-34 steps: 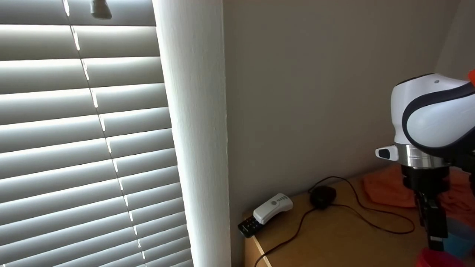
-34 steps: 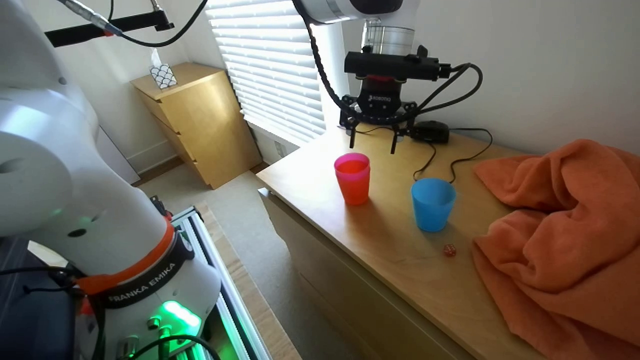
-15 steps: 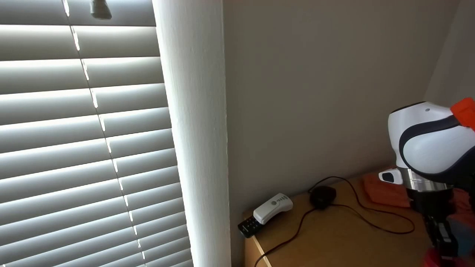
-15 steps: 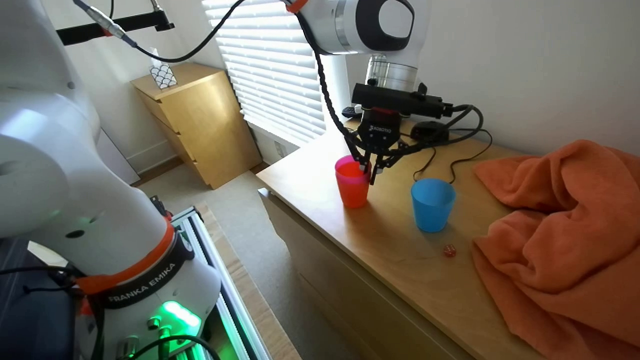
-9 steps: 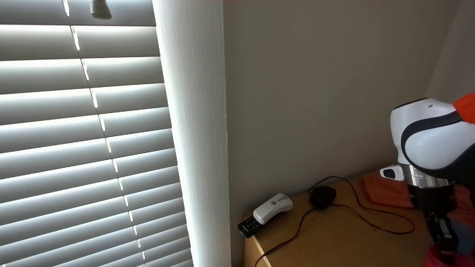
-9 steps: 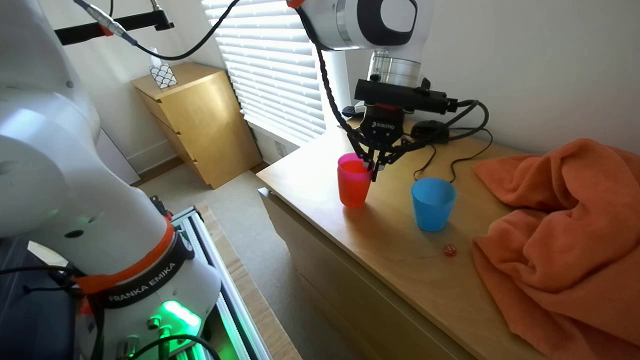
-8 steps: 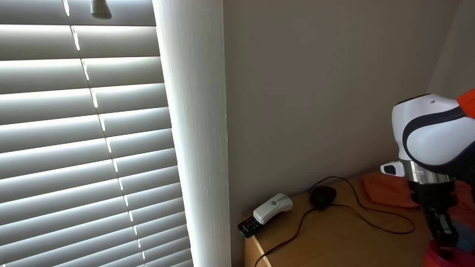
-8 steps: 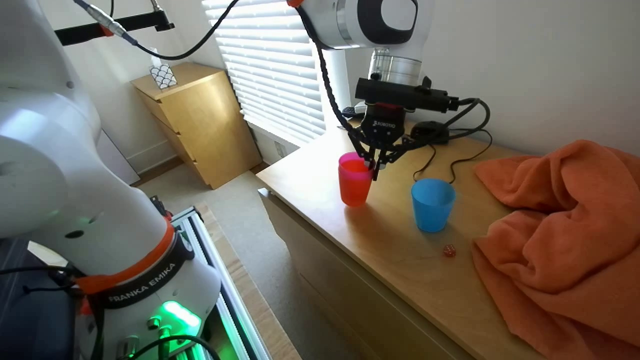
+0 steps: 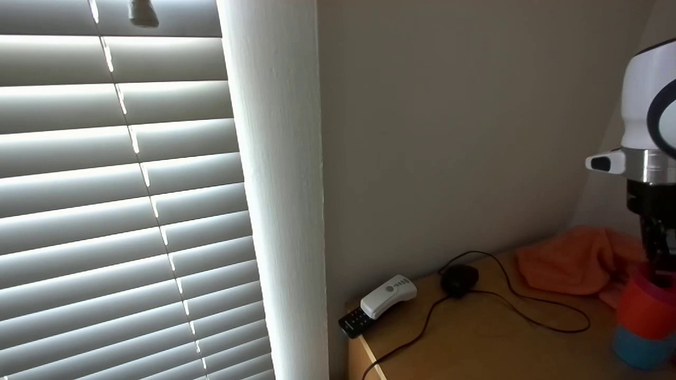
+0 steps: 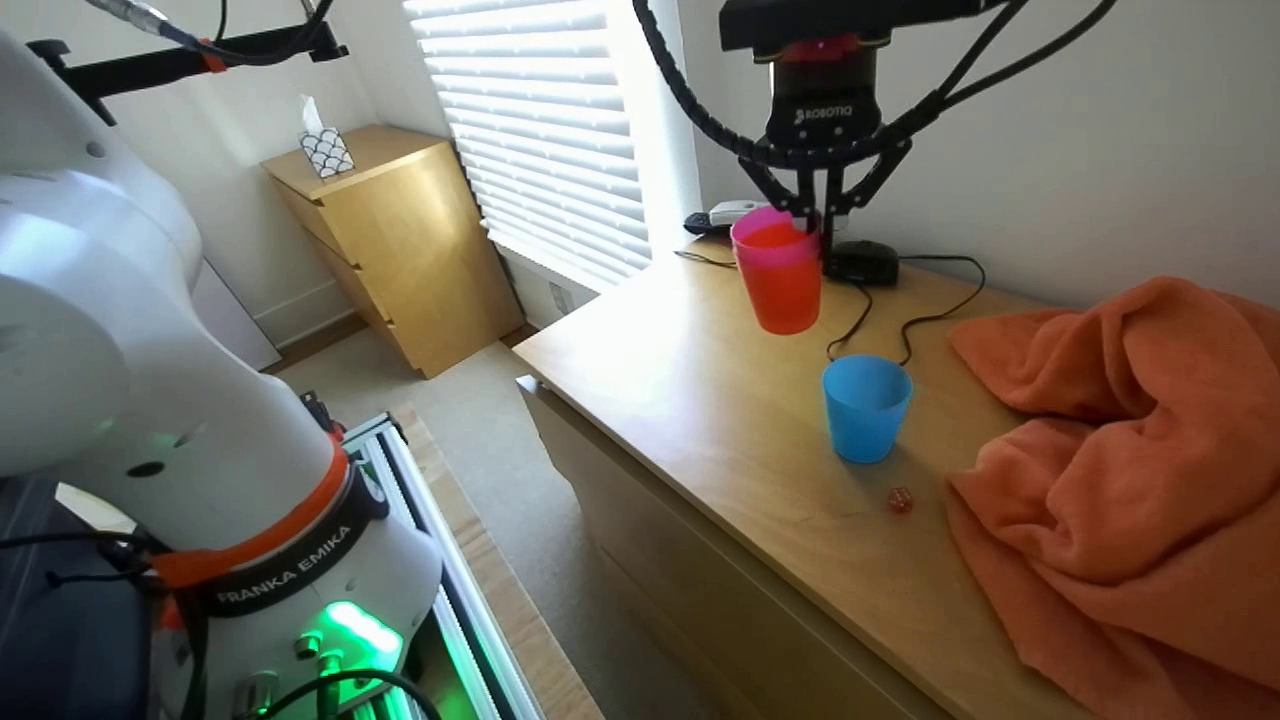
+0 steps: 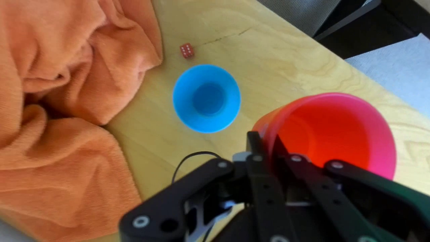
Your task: Pile up the plastic cups
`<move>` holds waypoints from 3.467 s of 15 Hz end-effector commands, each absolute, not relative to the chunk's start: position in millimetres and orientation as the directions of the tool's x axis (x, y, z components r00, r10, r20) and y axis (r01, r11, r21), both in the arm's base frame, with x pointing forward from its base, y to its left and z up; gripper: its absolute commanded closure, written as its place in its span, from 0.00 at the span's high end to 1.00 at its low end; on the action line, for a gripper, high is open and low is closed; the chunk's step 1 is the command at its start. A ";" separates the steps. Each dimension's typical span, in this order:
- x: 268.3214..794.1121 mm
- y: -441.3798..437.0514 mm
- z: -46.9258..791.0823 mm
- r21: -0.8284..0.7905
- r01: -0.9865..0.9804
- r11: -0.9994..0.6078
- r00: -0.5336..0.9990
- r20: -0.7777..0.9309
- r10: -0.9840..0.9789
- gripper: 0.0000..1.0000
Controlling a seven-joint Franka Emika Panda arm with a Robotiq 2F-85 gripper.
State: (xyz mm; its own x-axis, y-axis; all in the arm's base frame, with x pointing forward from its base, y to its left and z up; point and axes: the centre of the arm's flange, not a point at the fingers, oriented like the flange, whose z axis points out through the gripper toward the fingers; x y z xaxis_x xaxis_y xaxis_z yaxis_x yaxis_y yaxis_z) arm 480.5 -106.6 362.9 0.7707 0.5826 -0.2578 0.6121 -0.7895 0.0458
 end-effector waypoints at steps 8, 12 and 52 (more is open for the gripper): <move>454.6 -176.6 361.0 0.092 0.367 -0.926 0.896 -0.302 0.325 0.02; 462.3 -184.4 342.8 0.075 0.335 -0.939 0.907 -0.297 0.299 0.02; 521.9 -123.4 264.5 -0.102 0.336 -0.936 0.901 -0.256 0.351 0.78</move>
State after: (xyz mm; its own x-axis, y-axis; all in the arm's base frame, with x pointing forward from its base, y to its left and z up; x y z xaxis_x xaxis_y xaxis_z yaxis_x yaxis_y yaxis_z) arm 523.0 -127.9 256.8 0.9041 0.3425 -0.2556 0.3336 -0.9394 -0.0791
